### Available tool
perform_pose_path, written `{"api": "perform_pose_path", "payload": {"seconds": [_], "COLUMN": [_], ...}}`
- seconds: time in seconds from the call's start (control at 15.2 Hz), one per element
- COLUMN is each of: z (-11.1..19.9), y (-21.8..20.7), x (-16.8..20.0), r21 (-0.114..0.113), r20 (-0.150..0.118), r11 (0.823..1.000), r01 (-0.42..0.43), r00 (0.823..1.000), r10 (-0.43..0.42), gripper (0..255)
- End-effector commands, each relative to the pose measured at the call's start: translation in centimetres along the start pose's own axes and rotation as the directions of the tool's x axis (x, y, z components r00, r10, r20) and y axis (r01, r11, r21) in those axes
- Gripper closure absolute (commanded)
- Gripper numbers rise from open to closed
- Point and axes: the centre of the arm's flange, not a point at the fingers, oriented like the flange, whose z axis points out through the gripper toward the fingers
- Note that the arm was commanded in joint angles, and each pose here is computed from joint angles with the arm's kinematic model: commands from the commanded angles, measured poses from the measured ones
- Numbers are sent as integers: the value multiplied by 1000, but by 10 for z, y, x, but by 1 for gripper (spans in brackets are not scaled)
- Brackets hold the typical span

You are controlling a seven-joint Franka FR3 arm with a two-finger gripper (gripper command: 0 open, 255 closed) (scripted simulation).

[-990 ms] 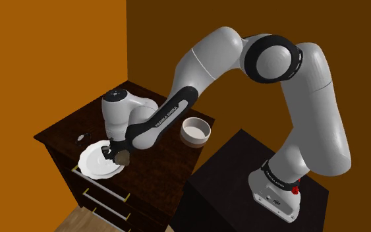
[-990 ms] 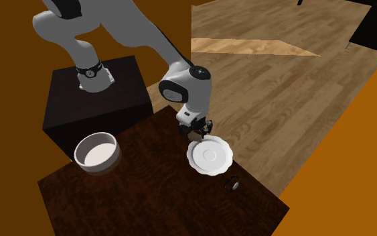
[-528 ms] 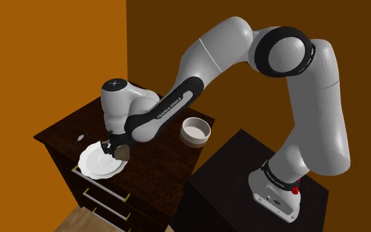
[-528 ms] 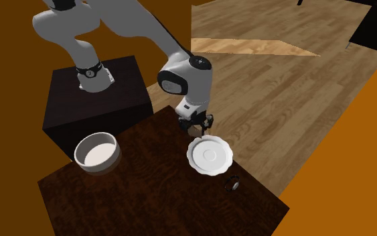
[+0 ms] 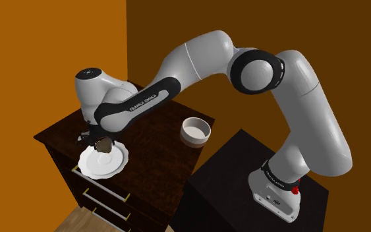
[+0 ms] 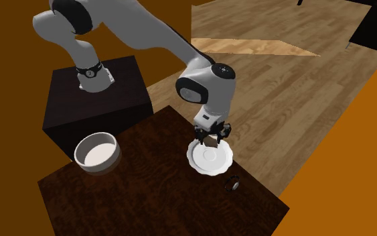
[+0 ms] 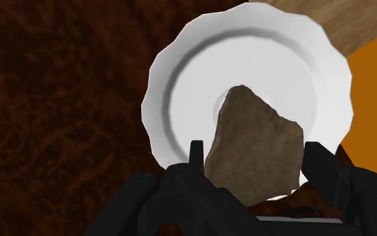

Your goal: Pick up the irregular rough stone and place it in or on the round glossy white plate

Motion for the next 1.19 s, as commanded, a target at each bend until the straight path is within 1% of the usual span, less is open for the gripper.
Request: {"api": "perform_pose_path", "payload": {"seconds": [0.0, 0.79, 1.12], "z": [8, 72, 72], "y": [-4, -5, -5], "x": [4, 4, 4], "r21": [0, 0, 0], "r20": [0, 0, 0], "r11": [1000, 1000, 1000], "r01": [0, 0, 0], "r00": [1000, 1000, 1000], "r10": [0, 0, 0], "gripper": [255, 255, 255]}}
